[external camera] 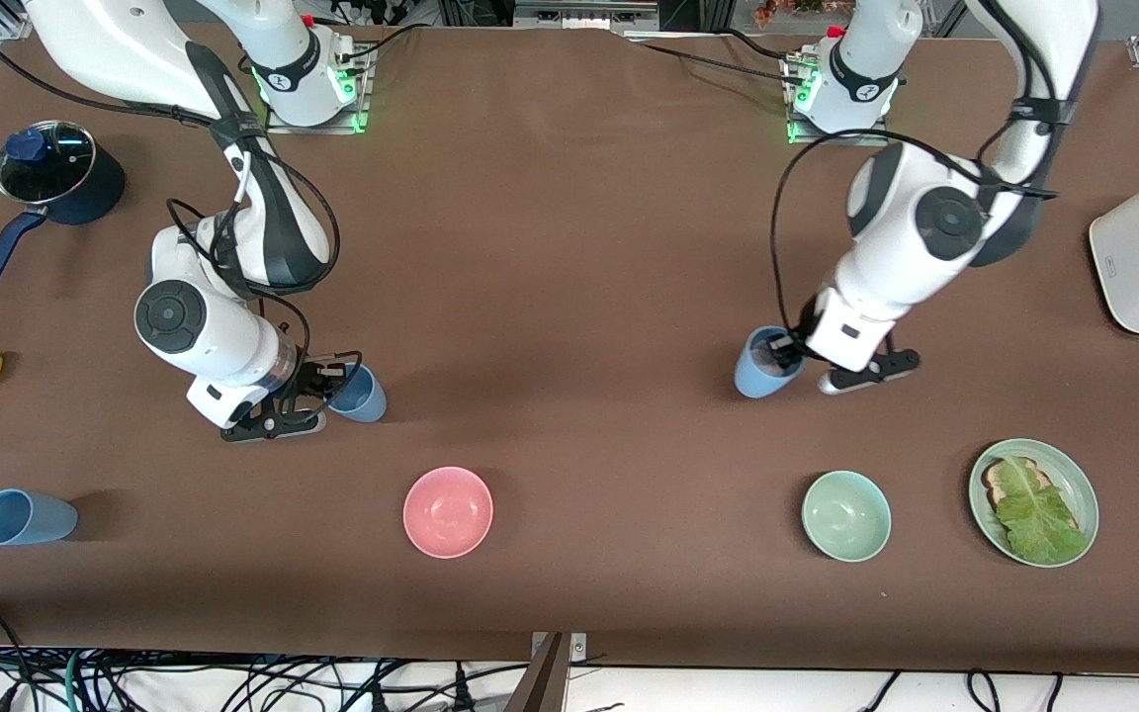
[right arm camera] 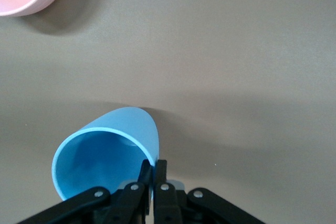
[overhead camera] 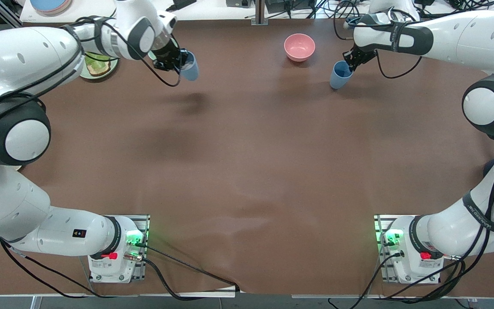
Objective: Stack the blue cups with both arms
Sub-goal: 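Carry the tissue-filled blue cup with the left gripper toward the table middle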
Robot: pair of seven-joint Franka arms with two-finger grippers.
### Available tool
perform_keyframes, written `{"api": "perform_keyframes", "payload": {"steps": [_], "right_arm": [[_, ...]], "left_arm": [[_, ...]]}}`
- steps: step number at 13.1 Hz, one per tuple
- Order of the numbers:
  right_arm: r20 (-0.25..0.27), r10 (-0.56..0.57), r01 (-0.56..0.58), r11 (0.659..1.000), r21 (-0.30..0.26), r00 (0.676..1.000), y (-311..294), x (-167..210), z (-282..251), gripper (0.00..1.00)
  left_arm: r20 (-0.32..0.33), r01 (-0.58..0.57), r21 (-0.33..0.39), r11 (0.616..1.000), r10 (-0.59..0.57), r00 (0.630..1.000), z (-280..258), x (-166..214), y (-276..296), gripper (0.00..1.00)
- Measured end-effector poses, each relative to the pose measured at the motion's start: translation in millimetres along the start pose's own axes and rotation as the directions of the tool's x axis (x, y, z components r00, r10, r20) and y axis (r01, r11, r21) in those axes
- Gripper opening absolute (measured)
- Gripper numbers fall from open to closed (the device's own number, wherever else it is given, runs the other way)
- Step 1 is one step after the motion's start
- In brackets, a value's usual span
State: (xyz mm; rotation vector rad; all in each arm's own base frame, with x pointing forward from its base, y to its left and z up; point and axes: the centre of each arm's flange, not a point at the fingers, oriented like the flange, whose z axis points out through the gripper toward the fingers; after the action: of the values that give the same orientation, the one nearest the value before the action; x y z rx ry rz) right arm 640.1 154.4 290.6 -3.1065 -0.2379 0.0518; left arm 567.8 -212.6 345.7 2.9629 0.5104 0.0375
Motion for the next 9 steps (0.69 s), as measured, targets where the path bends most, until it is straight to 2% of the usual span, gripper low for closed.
{"api": "perform_keyframes", "payload": {"steps": [5, 9], "right_arm": [[0.0, 0.0, 0.0, 1.0, 0.0, 1.0, 0.3, 0.0, 0.0, 0.04], [0.0, 0.001, -0.001, 1.0, 0.0, 1.0, 0.5, 0.0, 0.0, 0.04]], "left_arm": [[0.011, 0.071, 0.017, 0.997, -0.071, 0.997, 10.7, -72.7, 71.6, 0.05], [-0.061, 0.08, 0.096, 0.992, -0.074, 0.995, 31.6, -124.6, 107.8, 0.05]]}}
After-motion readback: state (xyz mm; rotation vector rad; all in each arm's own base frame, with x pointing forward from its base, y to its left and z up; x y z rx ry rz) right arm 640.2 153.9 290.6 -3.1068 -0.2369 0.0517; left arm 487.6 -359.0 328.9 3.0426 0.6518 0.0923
